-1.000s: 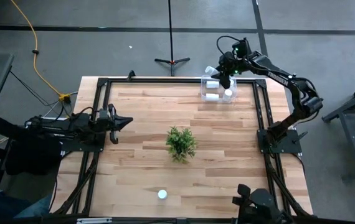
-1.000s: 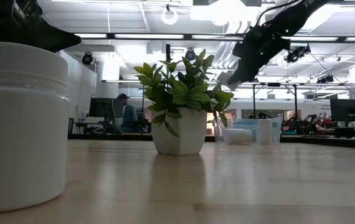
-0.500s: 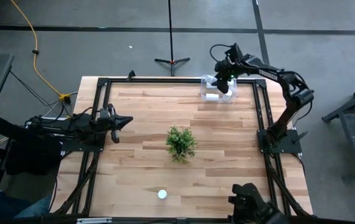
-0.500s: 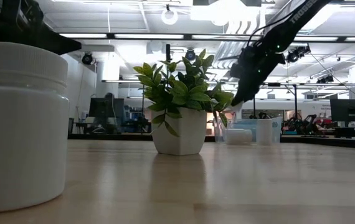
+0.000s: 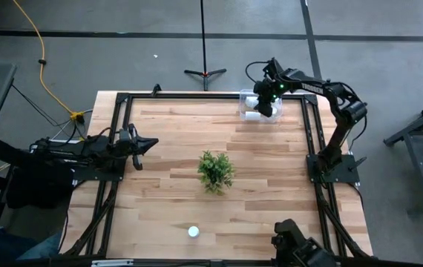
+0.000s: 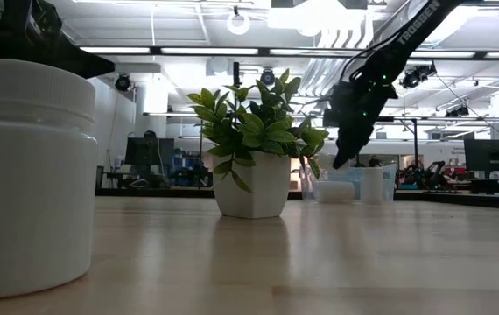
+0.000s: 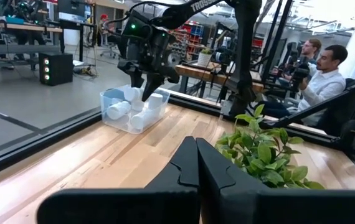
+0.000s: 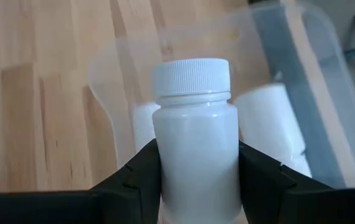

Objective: Pick and place pill bottles into a basket
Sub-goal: Put the left white pill bottle into the transparent bin

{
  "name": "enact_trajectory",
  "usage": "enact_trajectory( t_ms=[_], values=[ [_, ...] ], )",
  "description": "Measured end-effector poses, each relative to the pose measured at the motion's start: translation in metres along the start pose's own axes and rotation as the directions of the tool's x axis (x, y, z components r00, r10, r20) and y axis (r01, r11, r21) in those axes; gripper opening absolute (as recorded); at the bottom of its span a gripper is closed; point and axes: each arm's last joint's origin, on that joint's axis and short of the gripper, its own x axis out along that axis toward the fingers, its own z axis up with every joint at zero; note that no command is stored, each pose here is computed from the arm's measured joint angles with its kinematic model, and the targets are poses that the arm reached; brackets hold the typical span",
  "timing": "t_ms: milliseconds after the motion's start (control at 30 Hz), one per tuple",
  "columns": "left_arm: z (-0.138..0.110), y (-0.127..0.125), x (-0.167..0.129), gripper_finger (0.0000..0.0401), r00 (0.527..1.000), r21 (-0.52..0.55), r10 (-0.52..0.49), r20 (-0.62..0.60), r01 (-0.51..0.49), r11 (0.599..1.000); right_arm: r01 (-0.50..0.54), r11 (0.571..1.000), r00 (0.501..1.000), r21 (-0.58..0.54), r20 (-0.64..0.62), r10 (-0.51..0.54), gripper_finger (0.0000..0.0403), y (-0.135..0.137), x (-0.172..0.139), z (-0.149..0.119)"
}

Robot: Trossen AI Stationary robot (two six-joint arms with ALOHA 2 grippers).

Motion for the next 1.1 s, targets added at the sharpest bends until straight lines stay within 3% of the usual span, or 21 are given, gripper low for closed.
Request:
enact_trajectory(
  t_ms=[800, 1100],
  values=[
    [-0.002, 0.0, 0.0, 0.0023, 1.0, -0.002, 0.006, -0.02, -0.006, 1.0, 0.088, 0.988, 0.992, -0.123, -0.078, -0.098, 0.016, 0.008, 0.012, 0.003],
    [-0.003, 0.001, 0.0, 0.0033, 1.0, -0.012, 0.007, -0.03, -0.008, 1.0, 0.091, 0.991, 0.992, -0.101, -0.078, -0.099, 0.0209, 0.008, 0.012, 0.003]
  ],
)
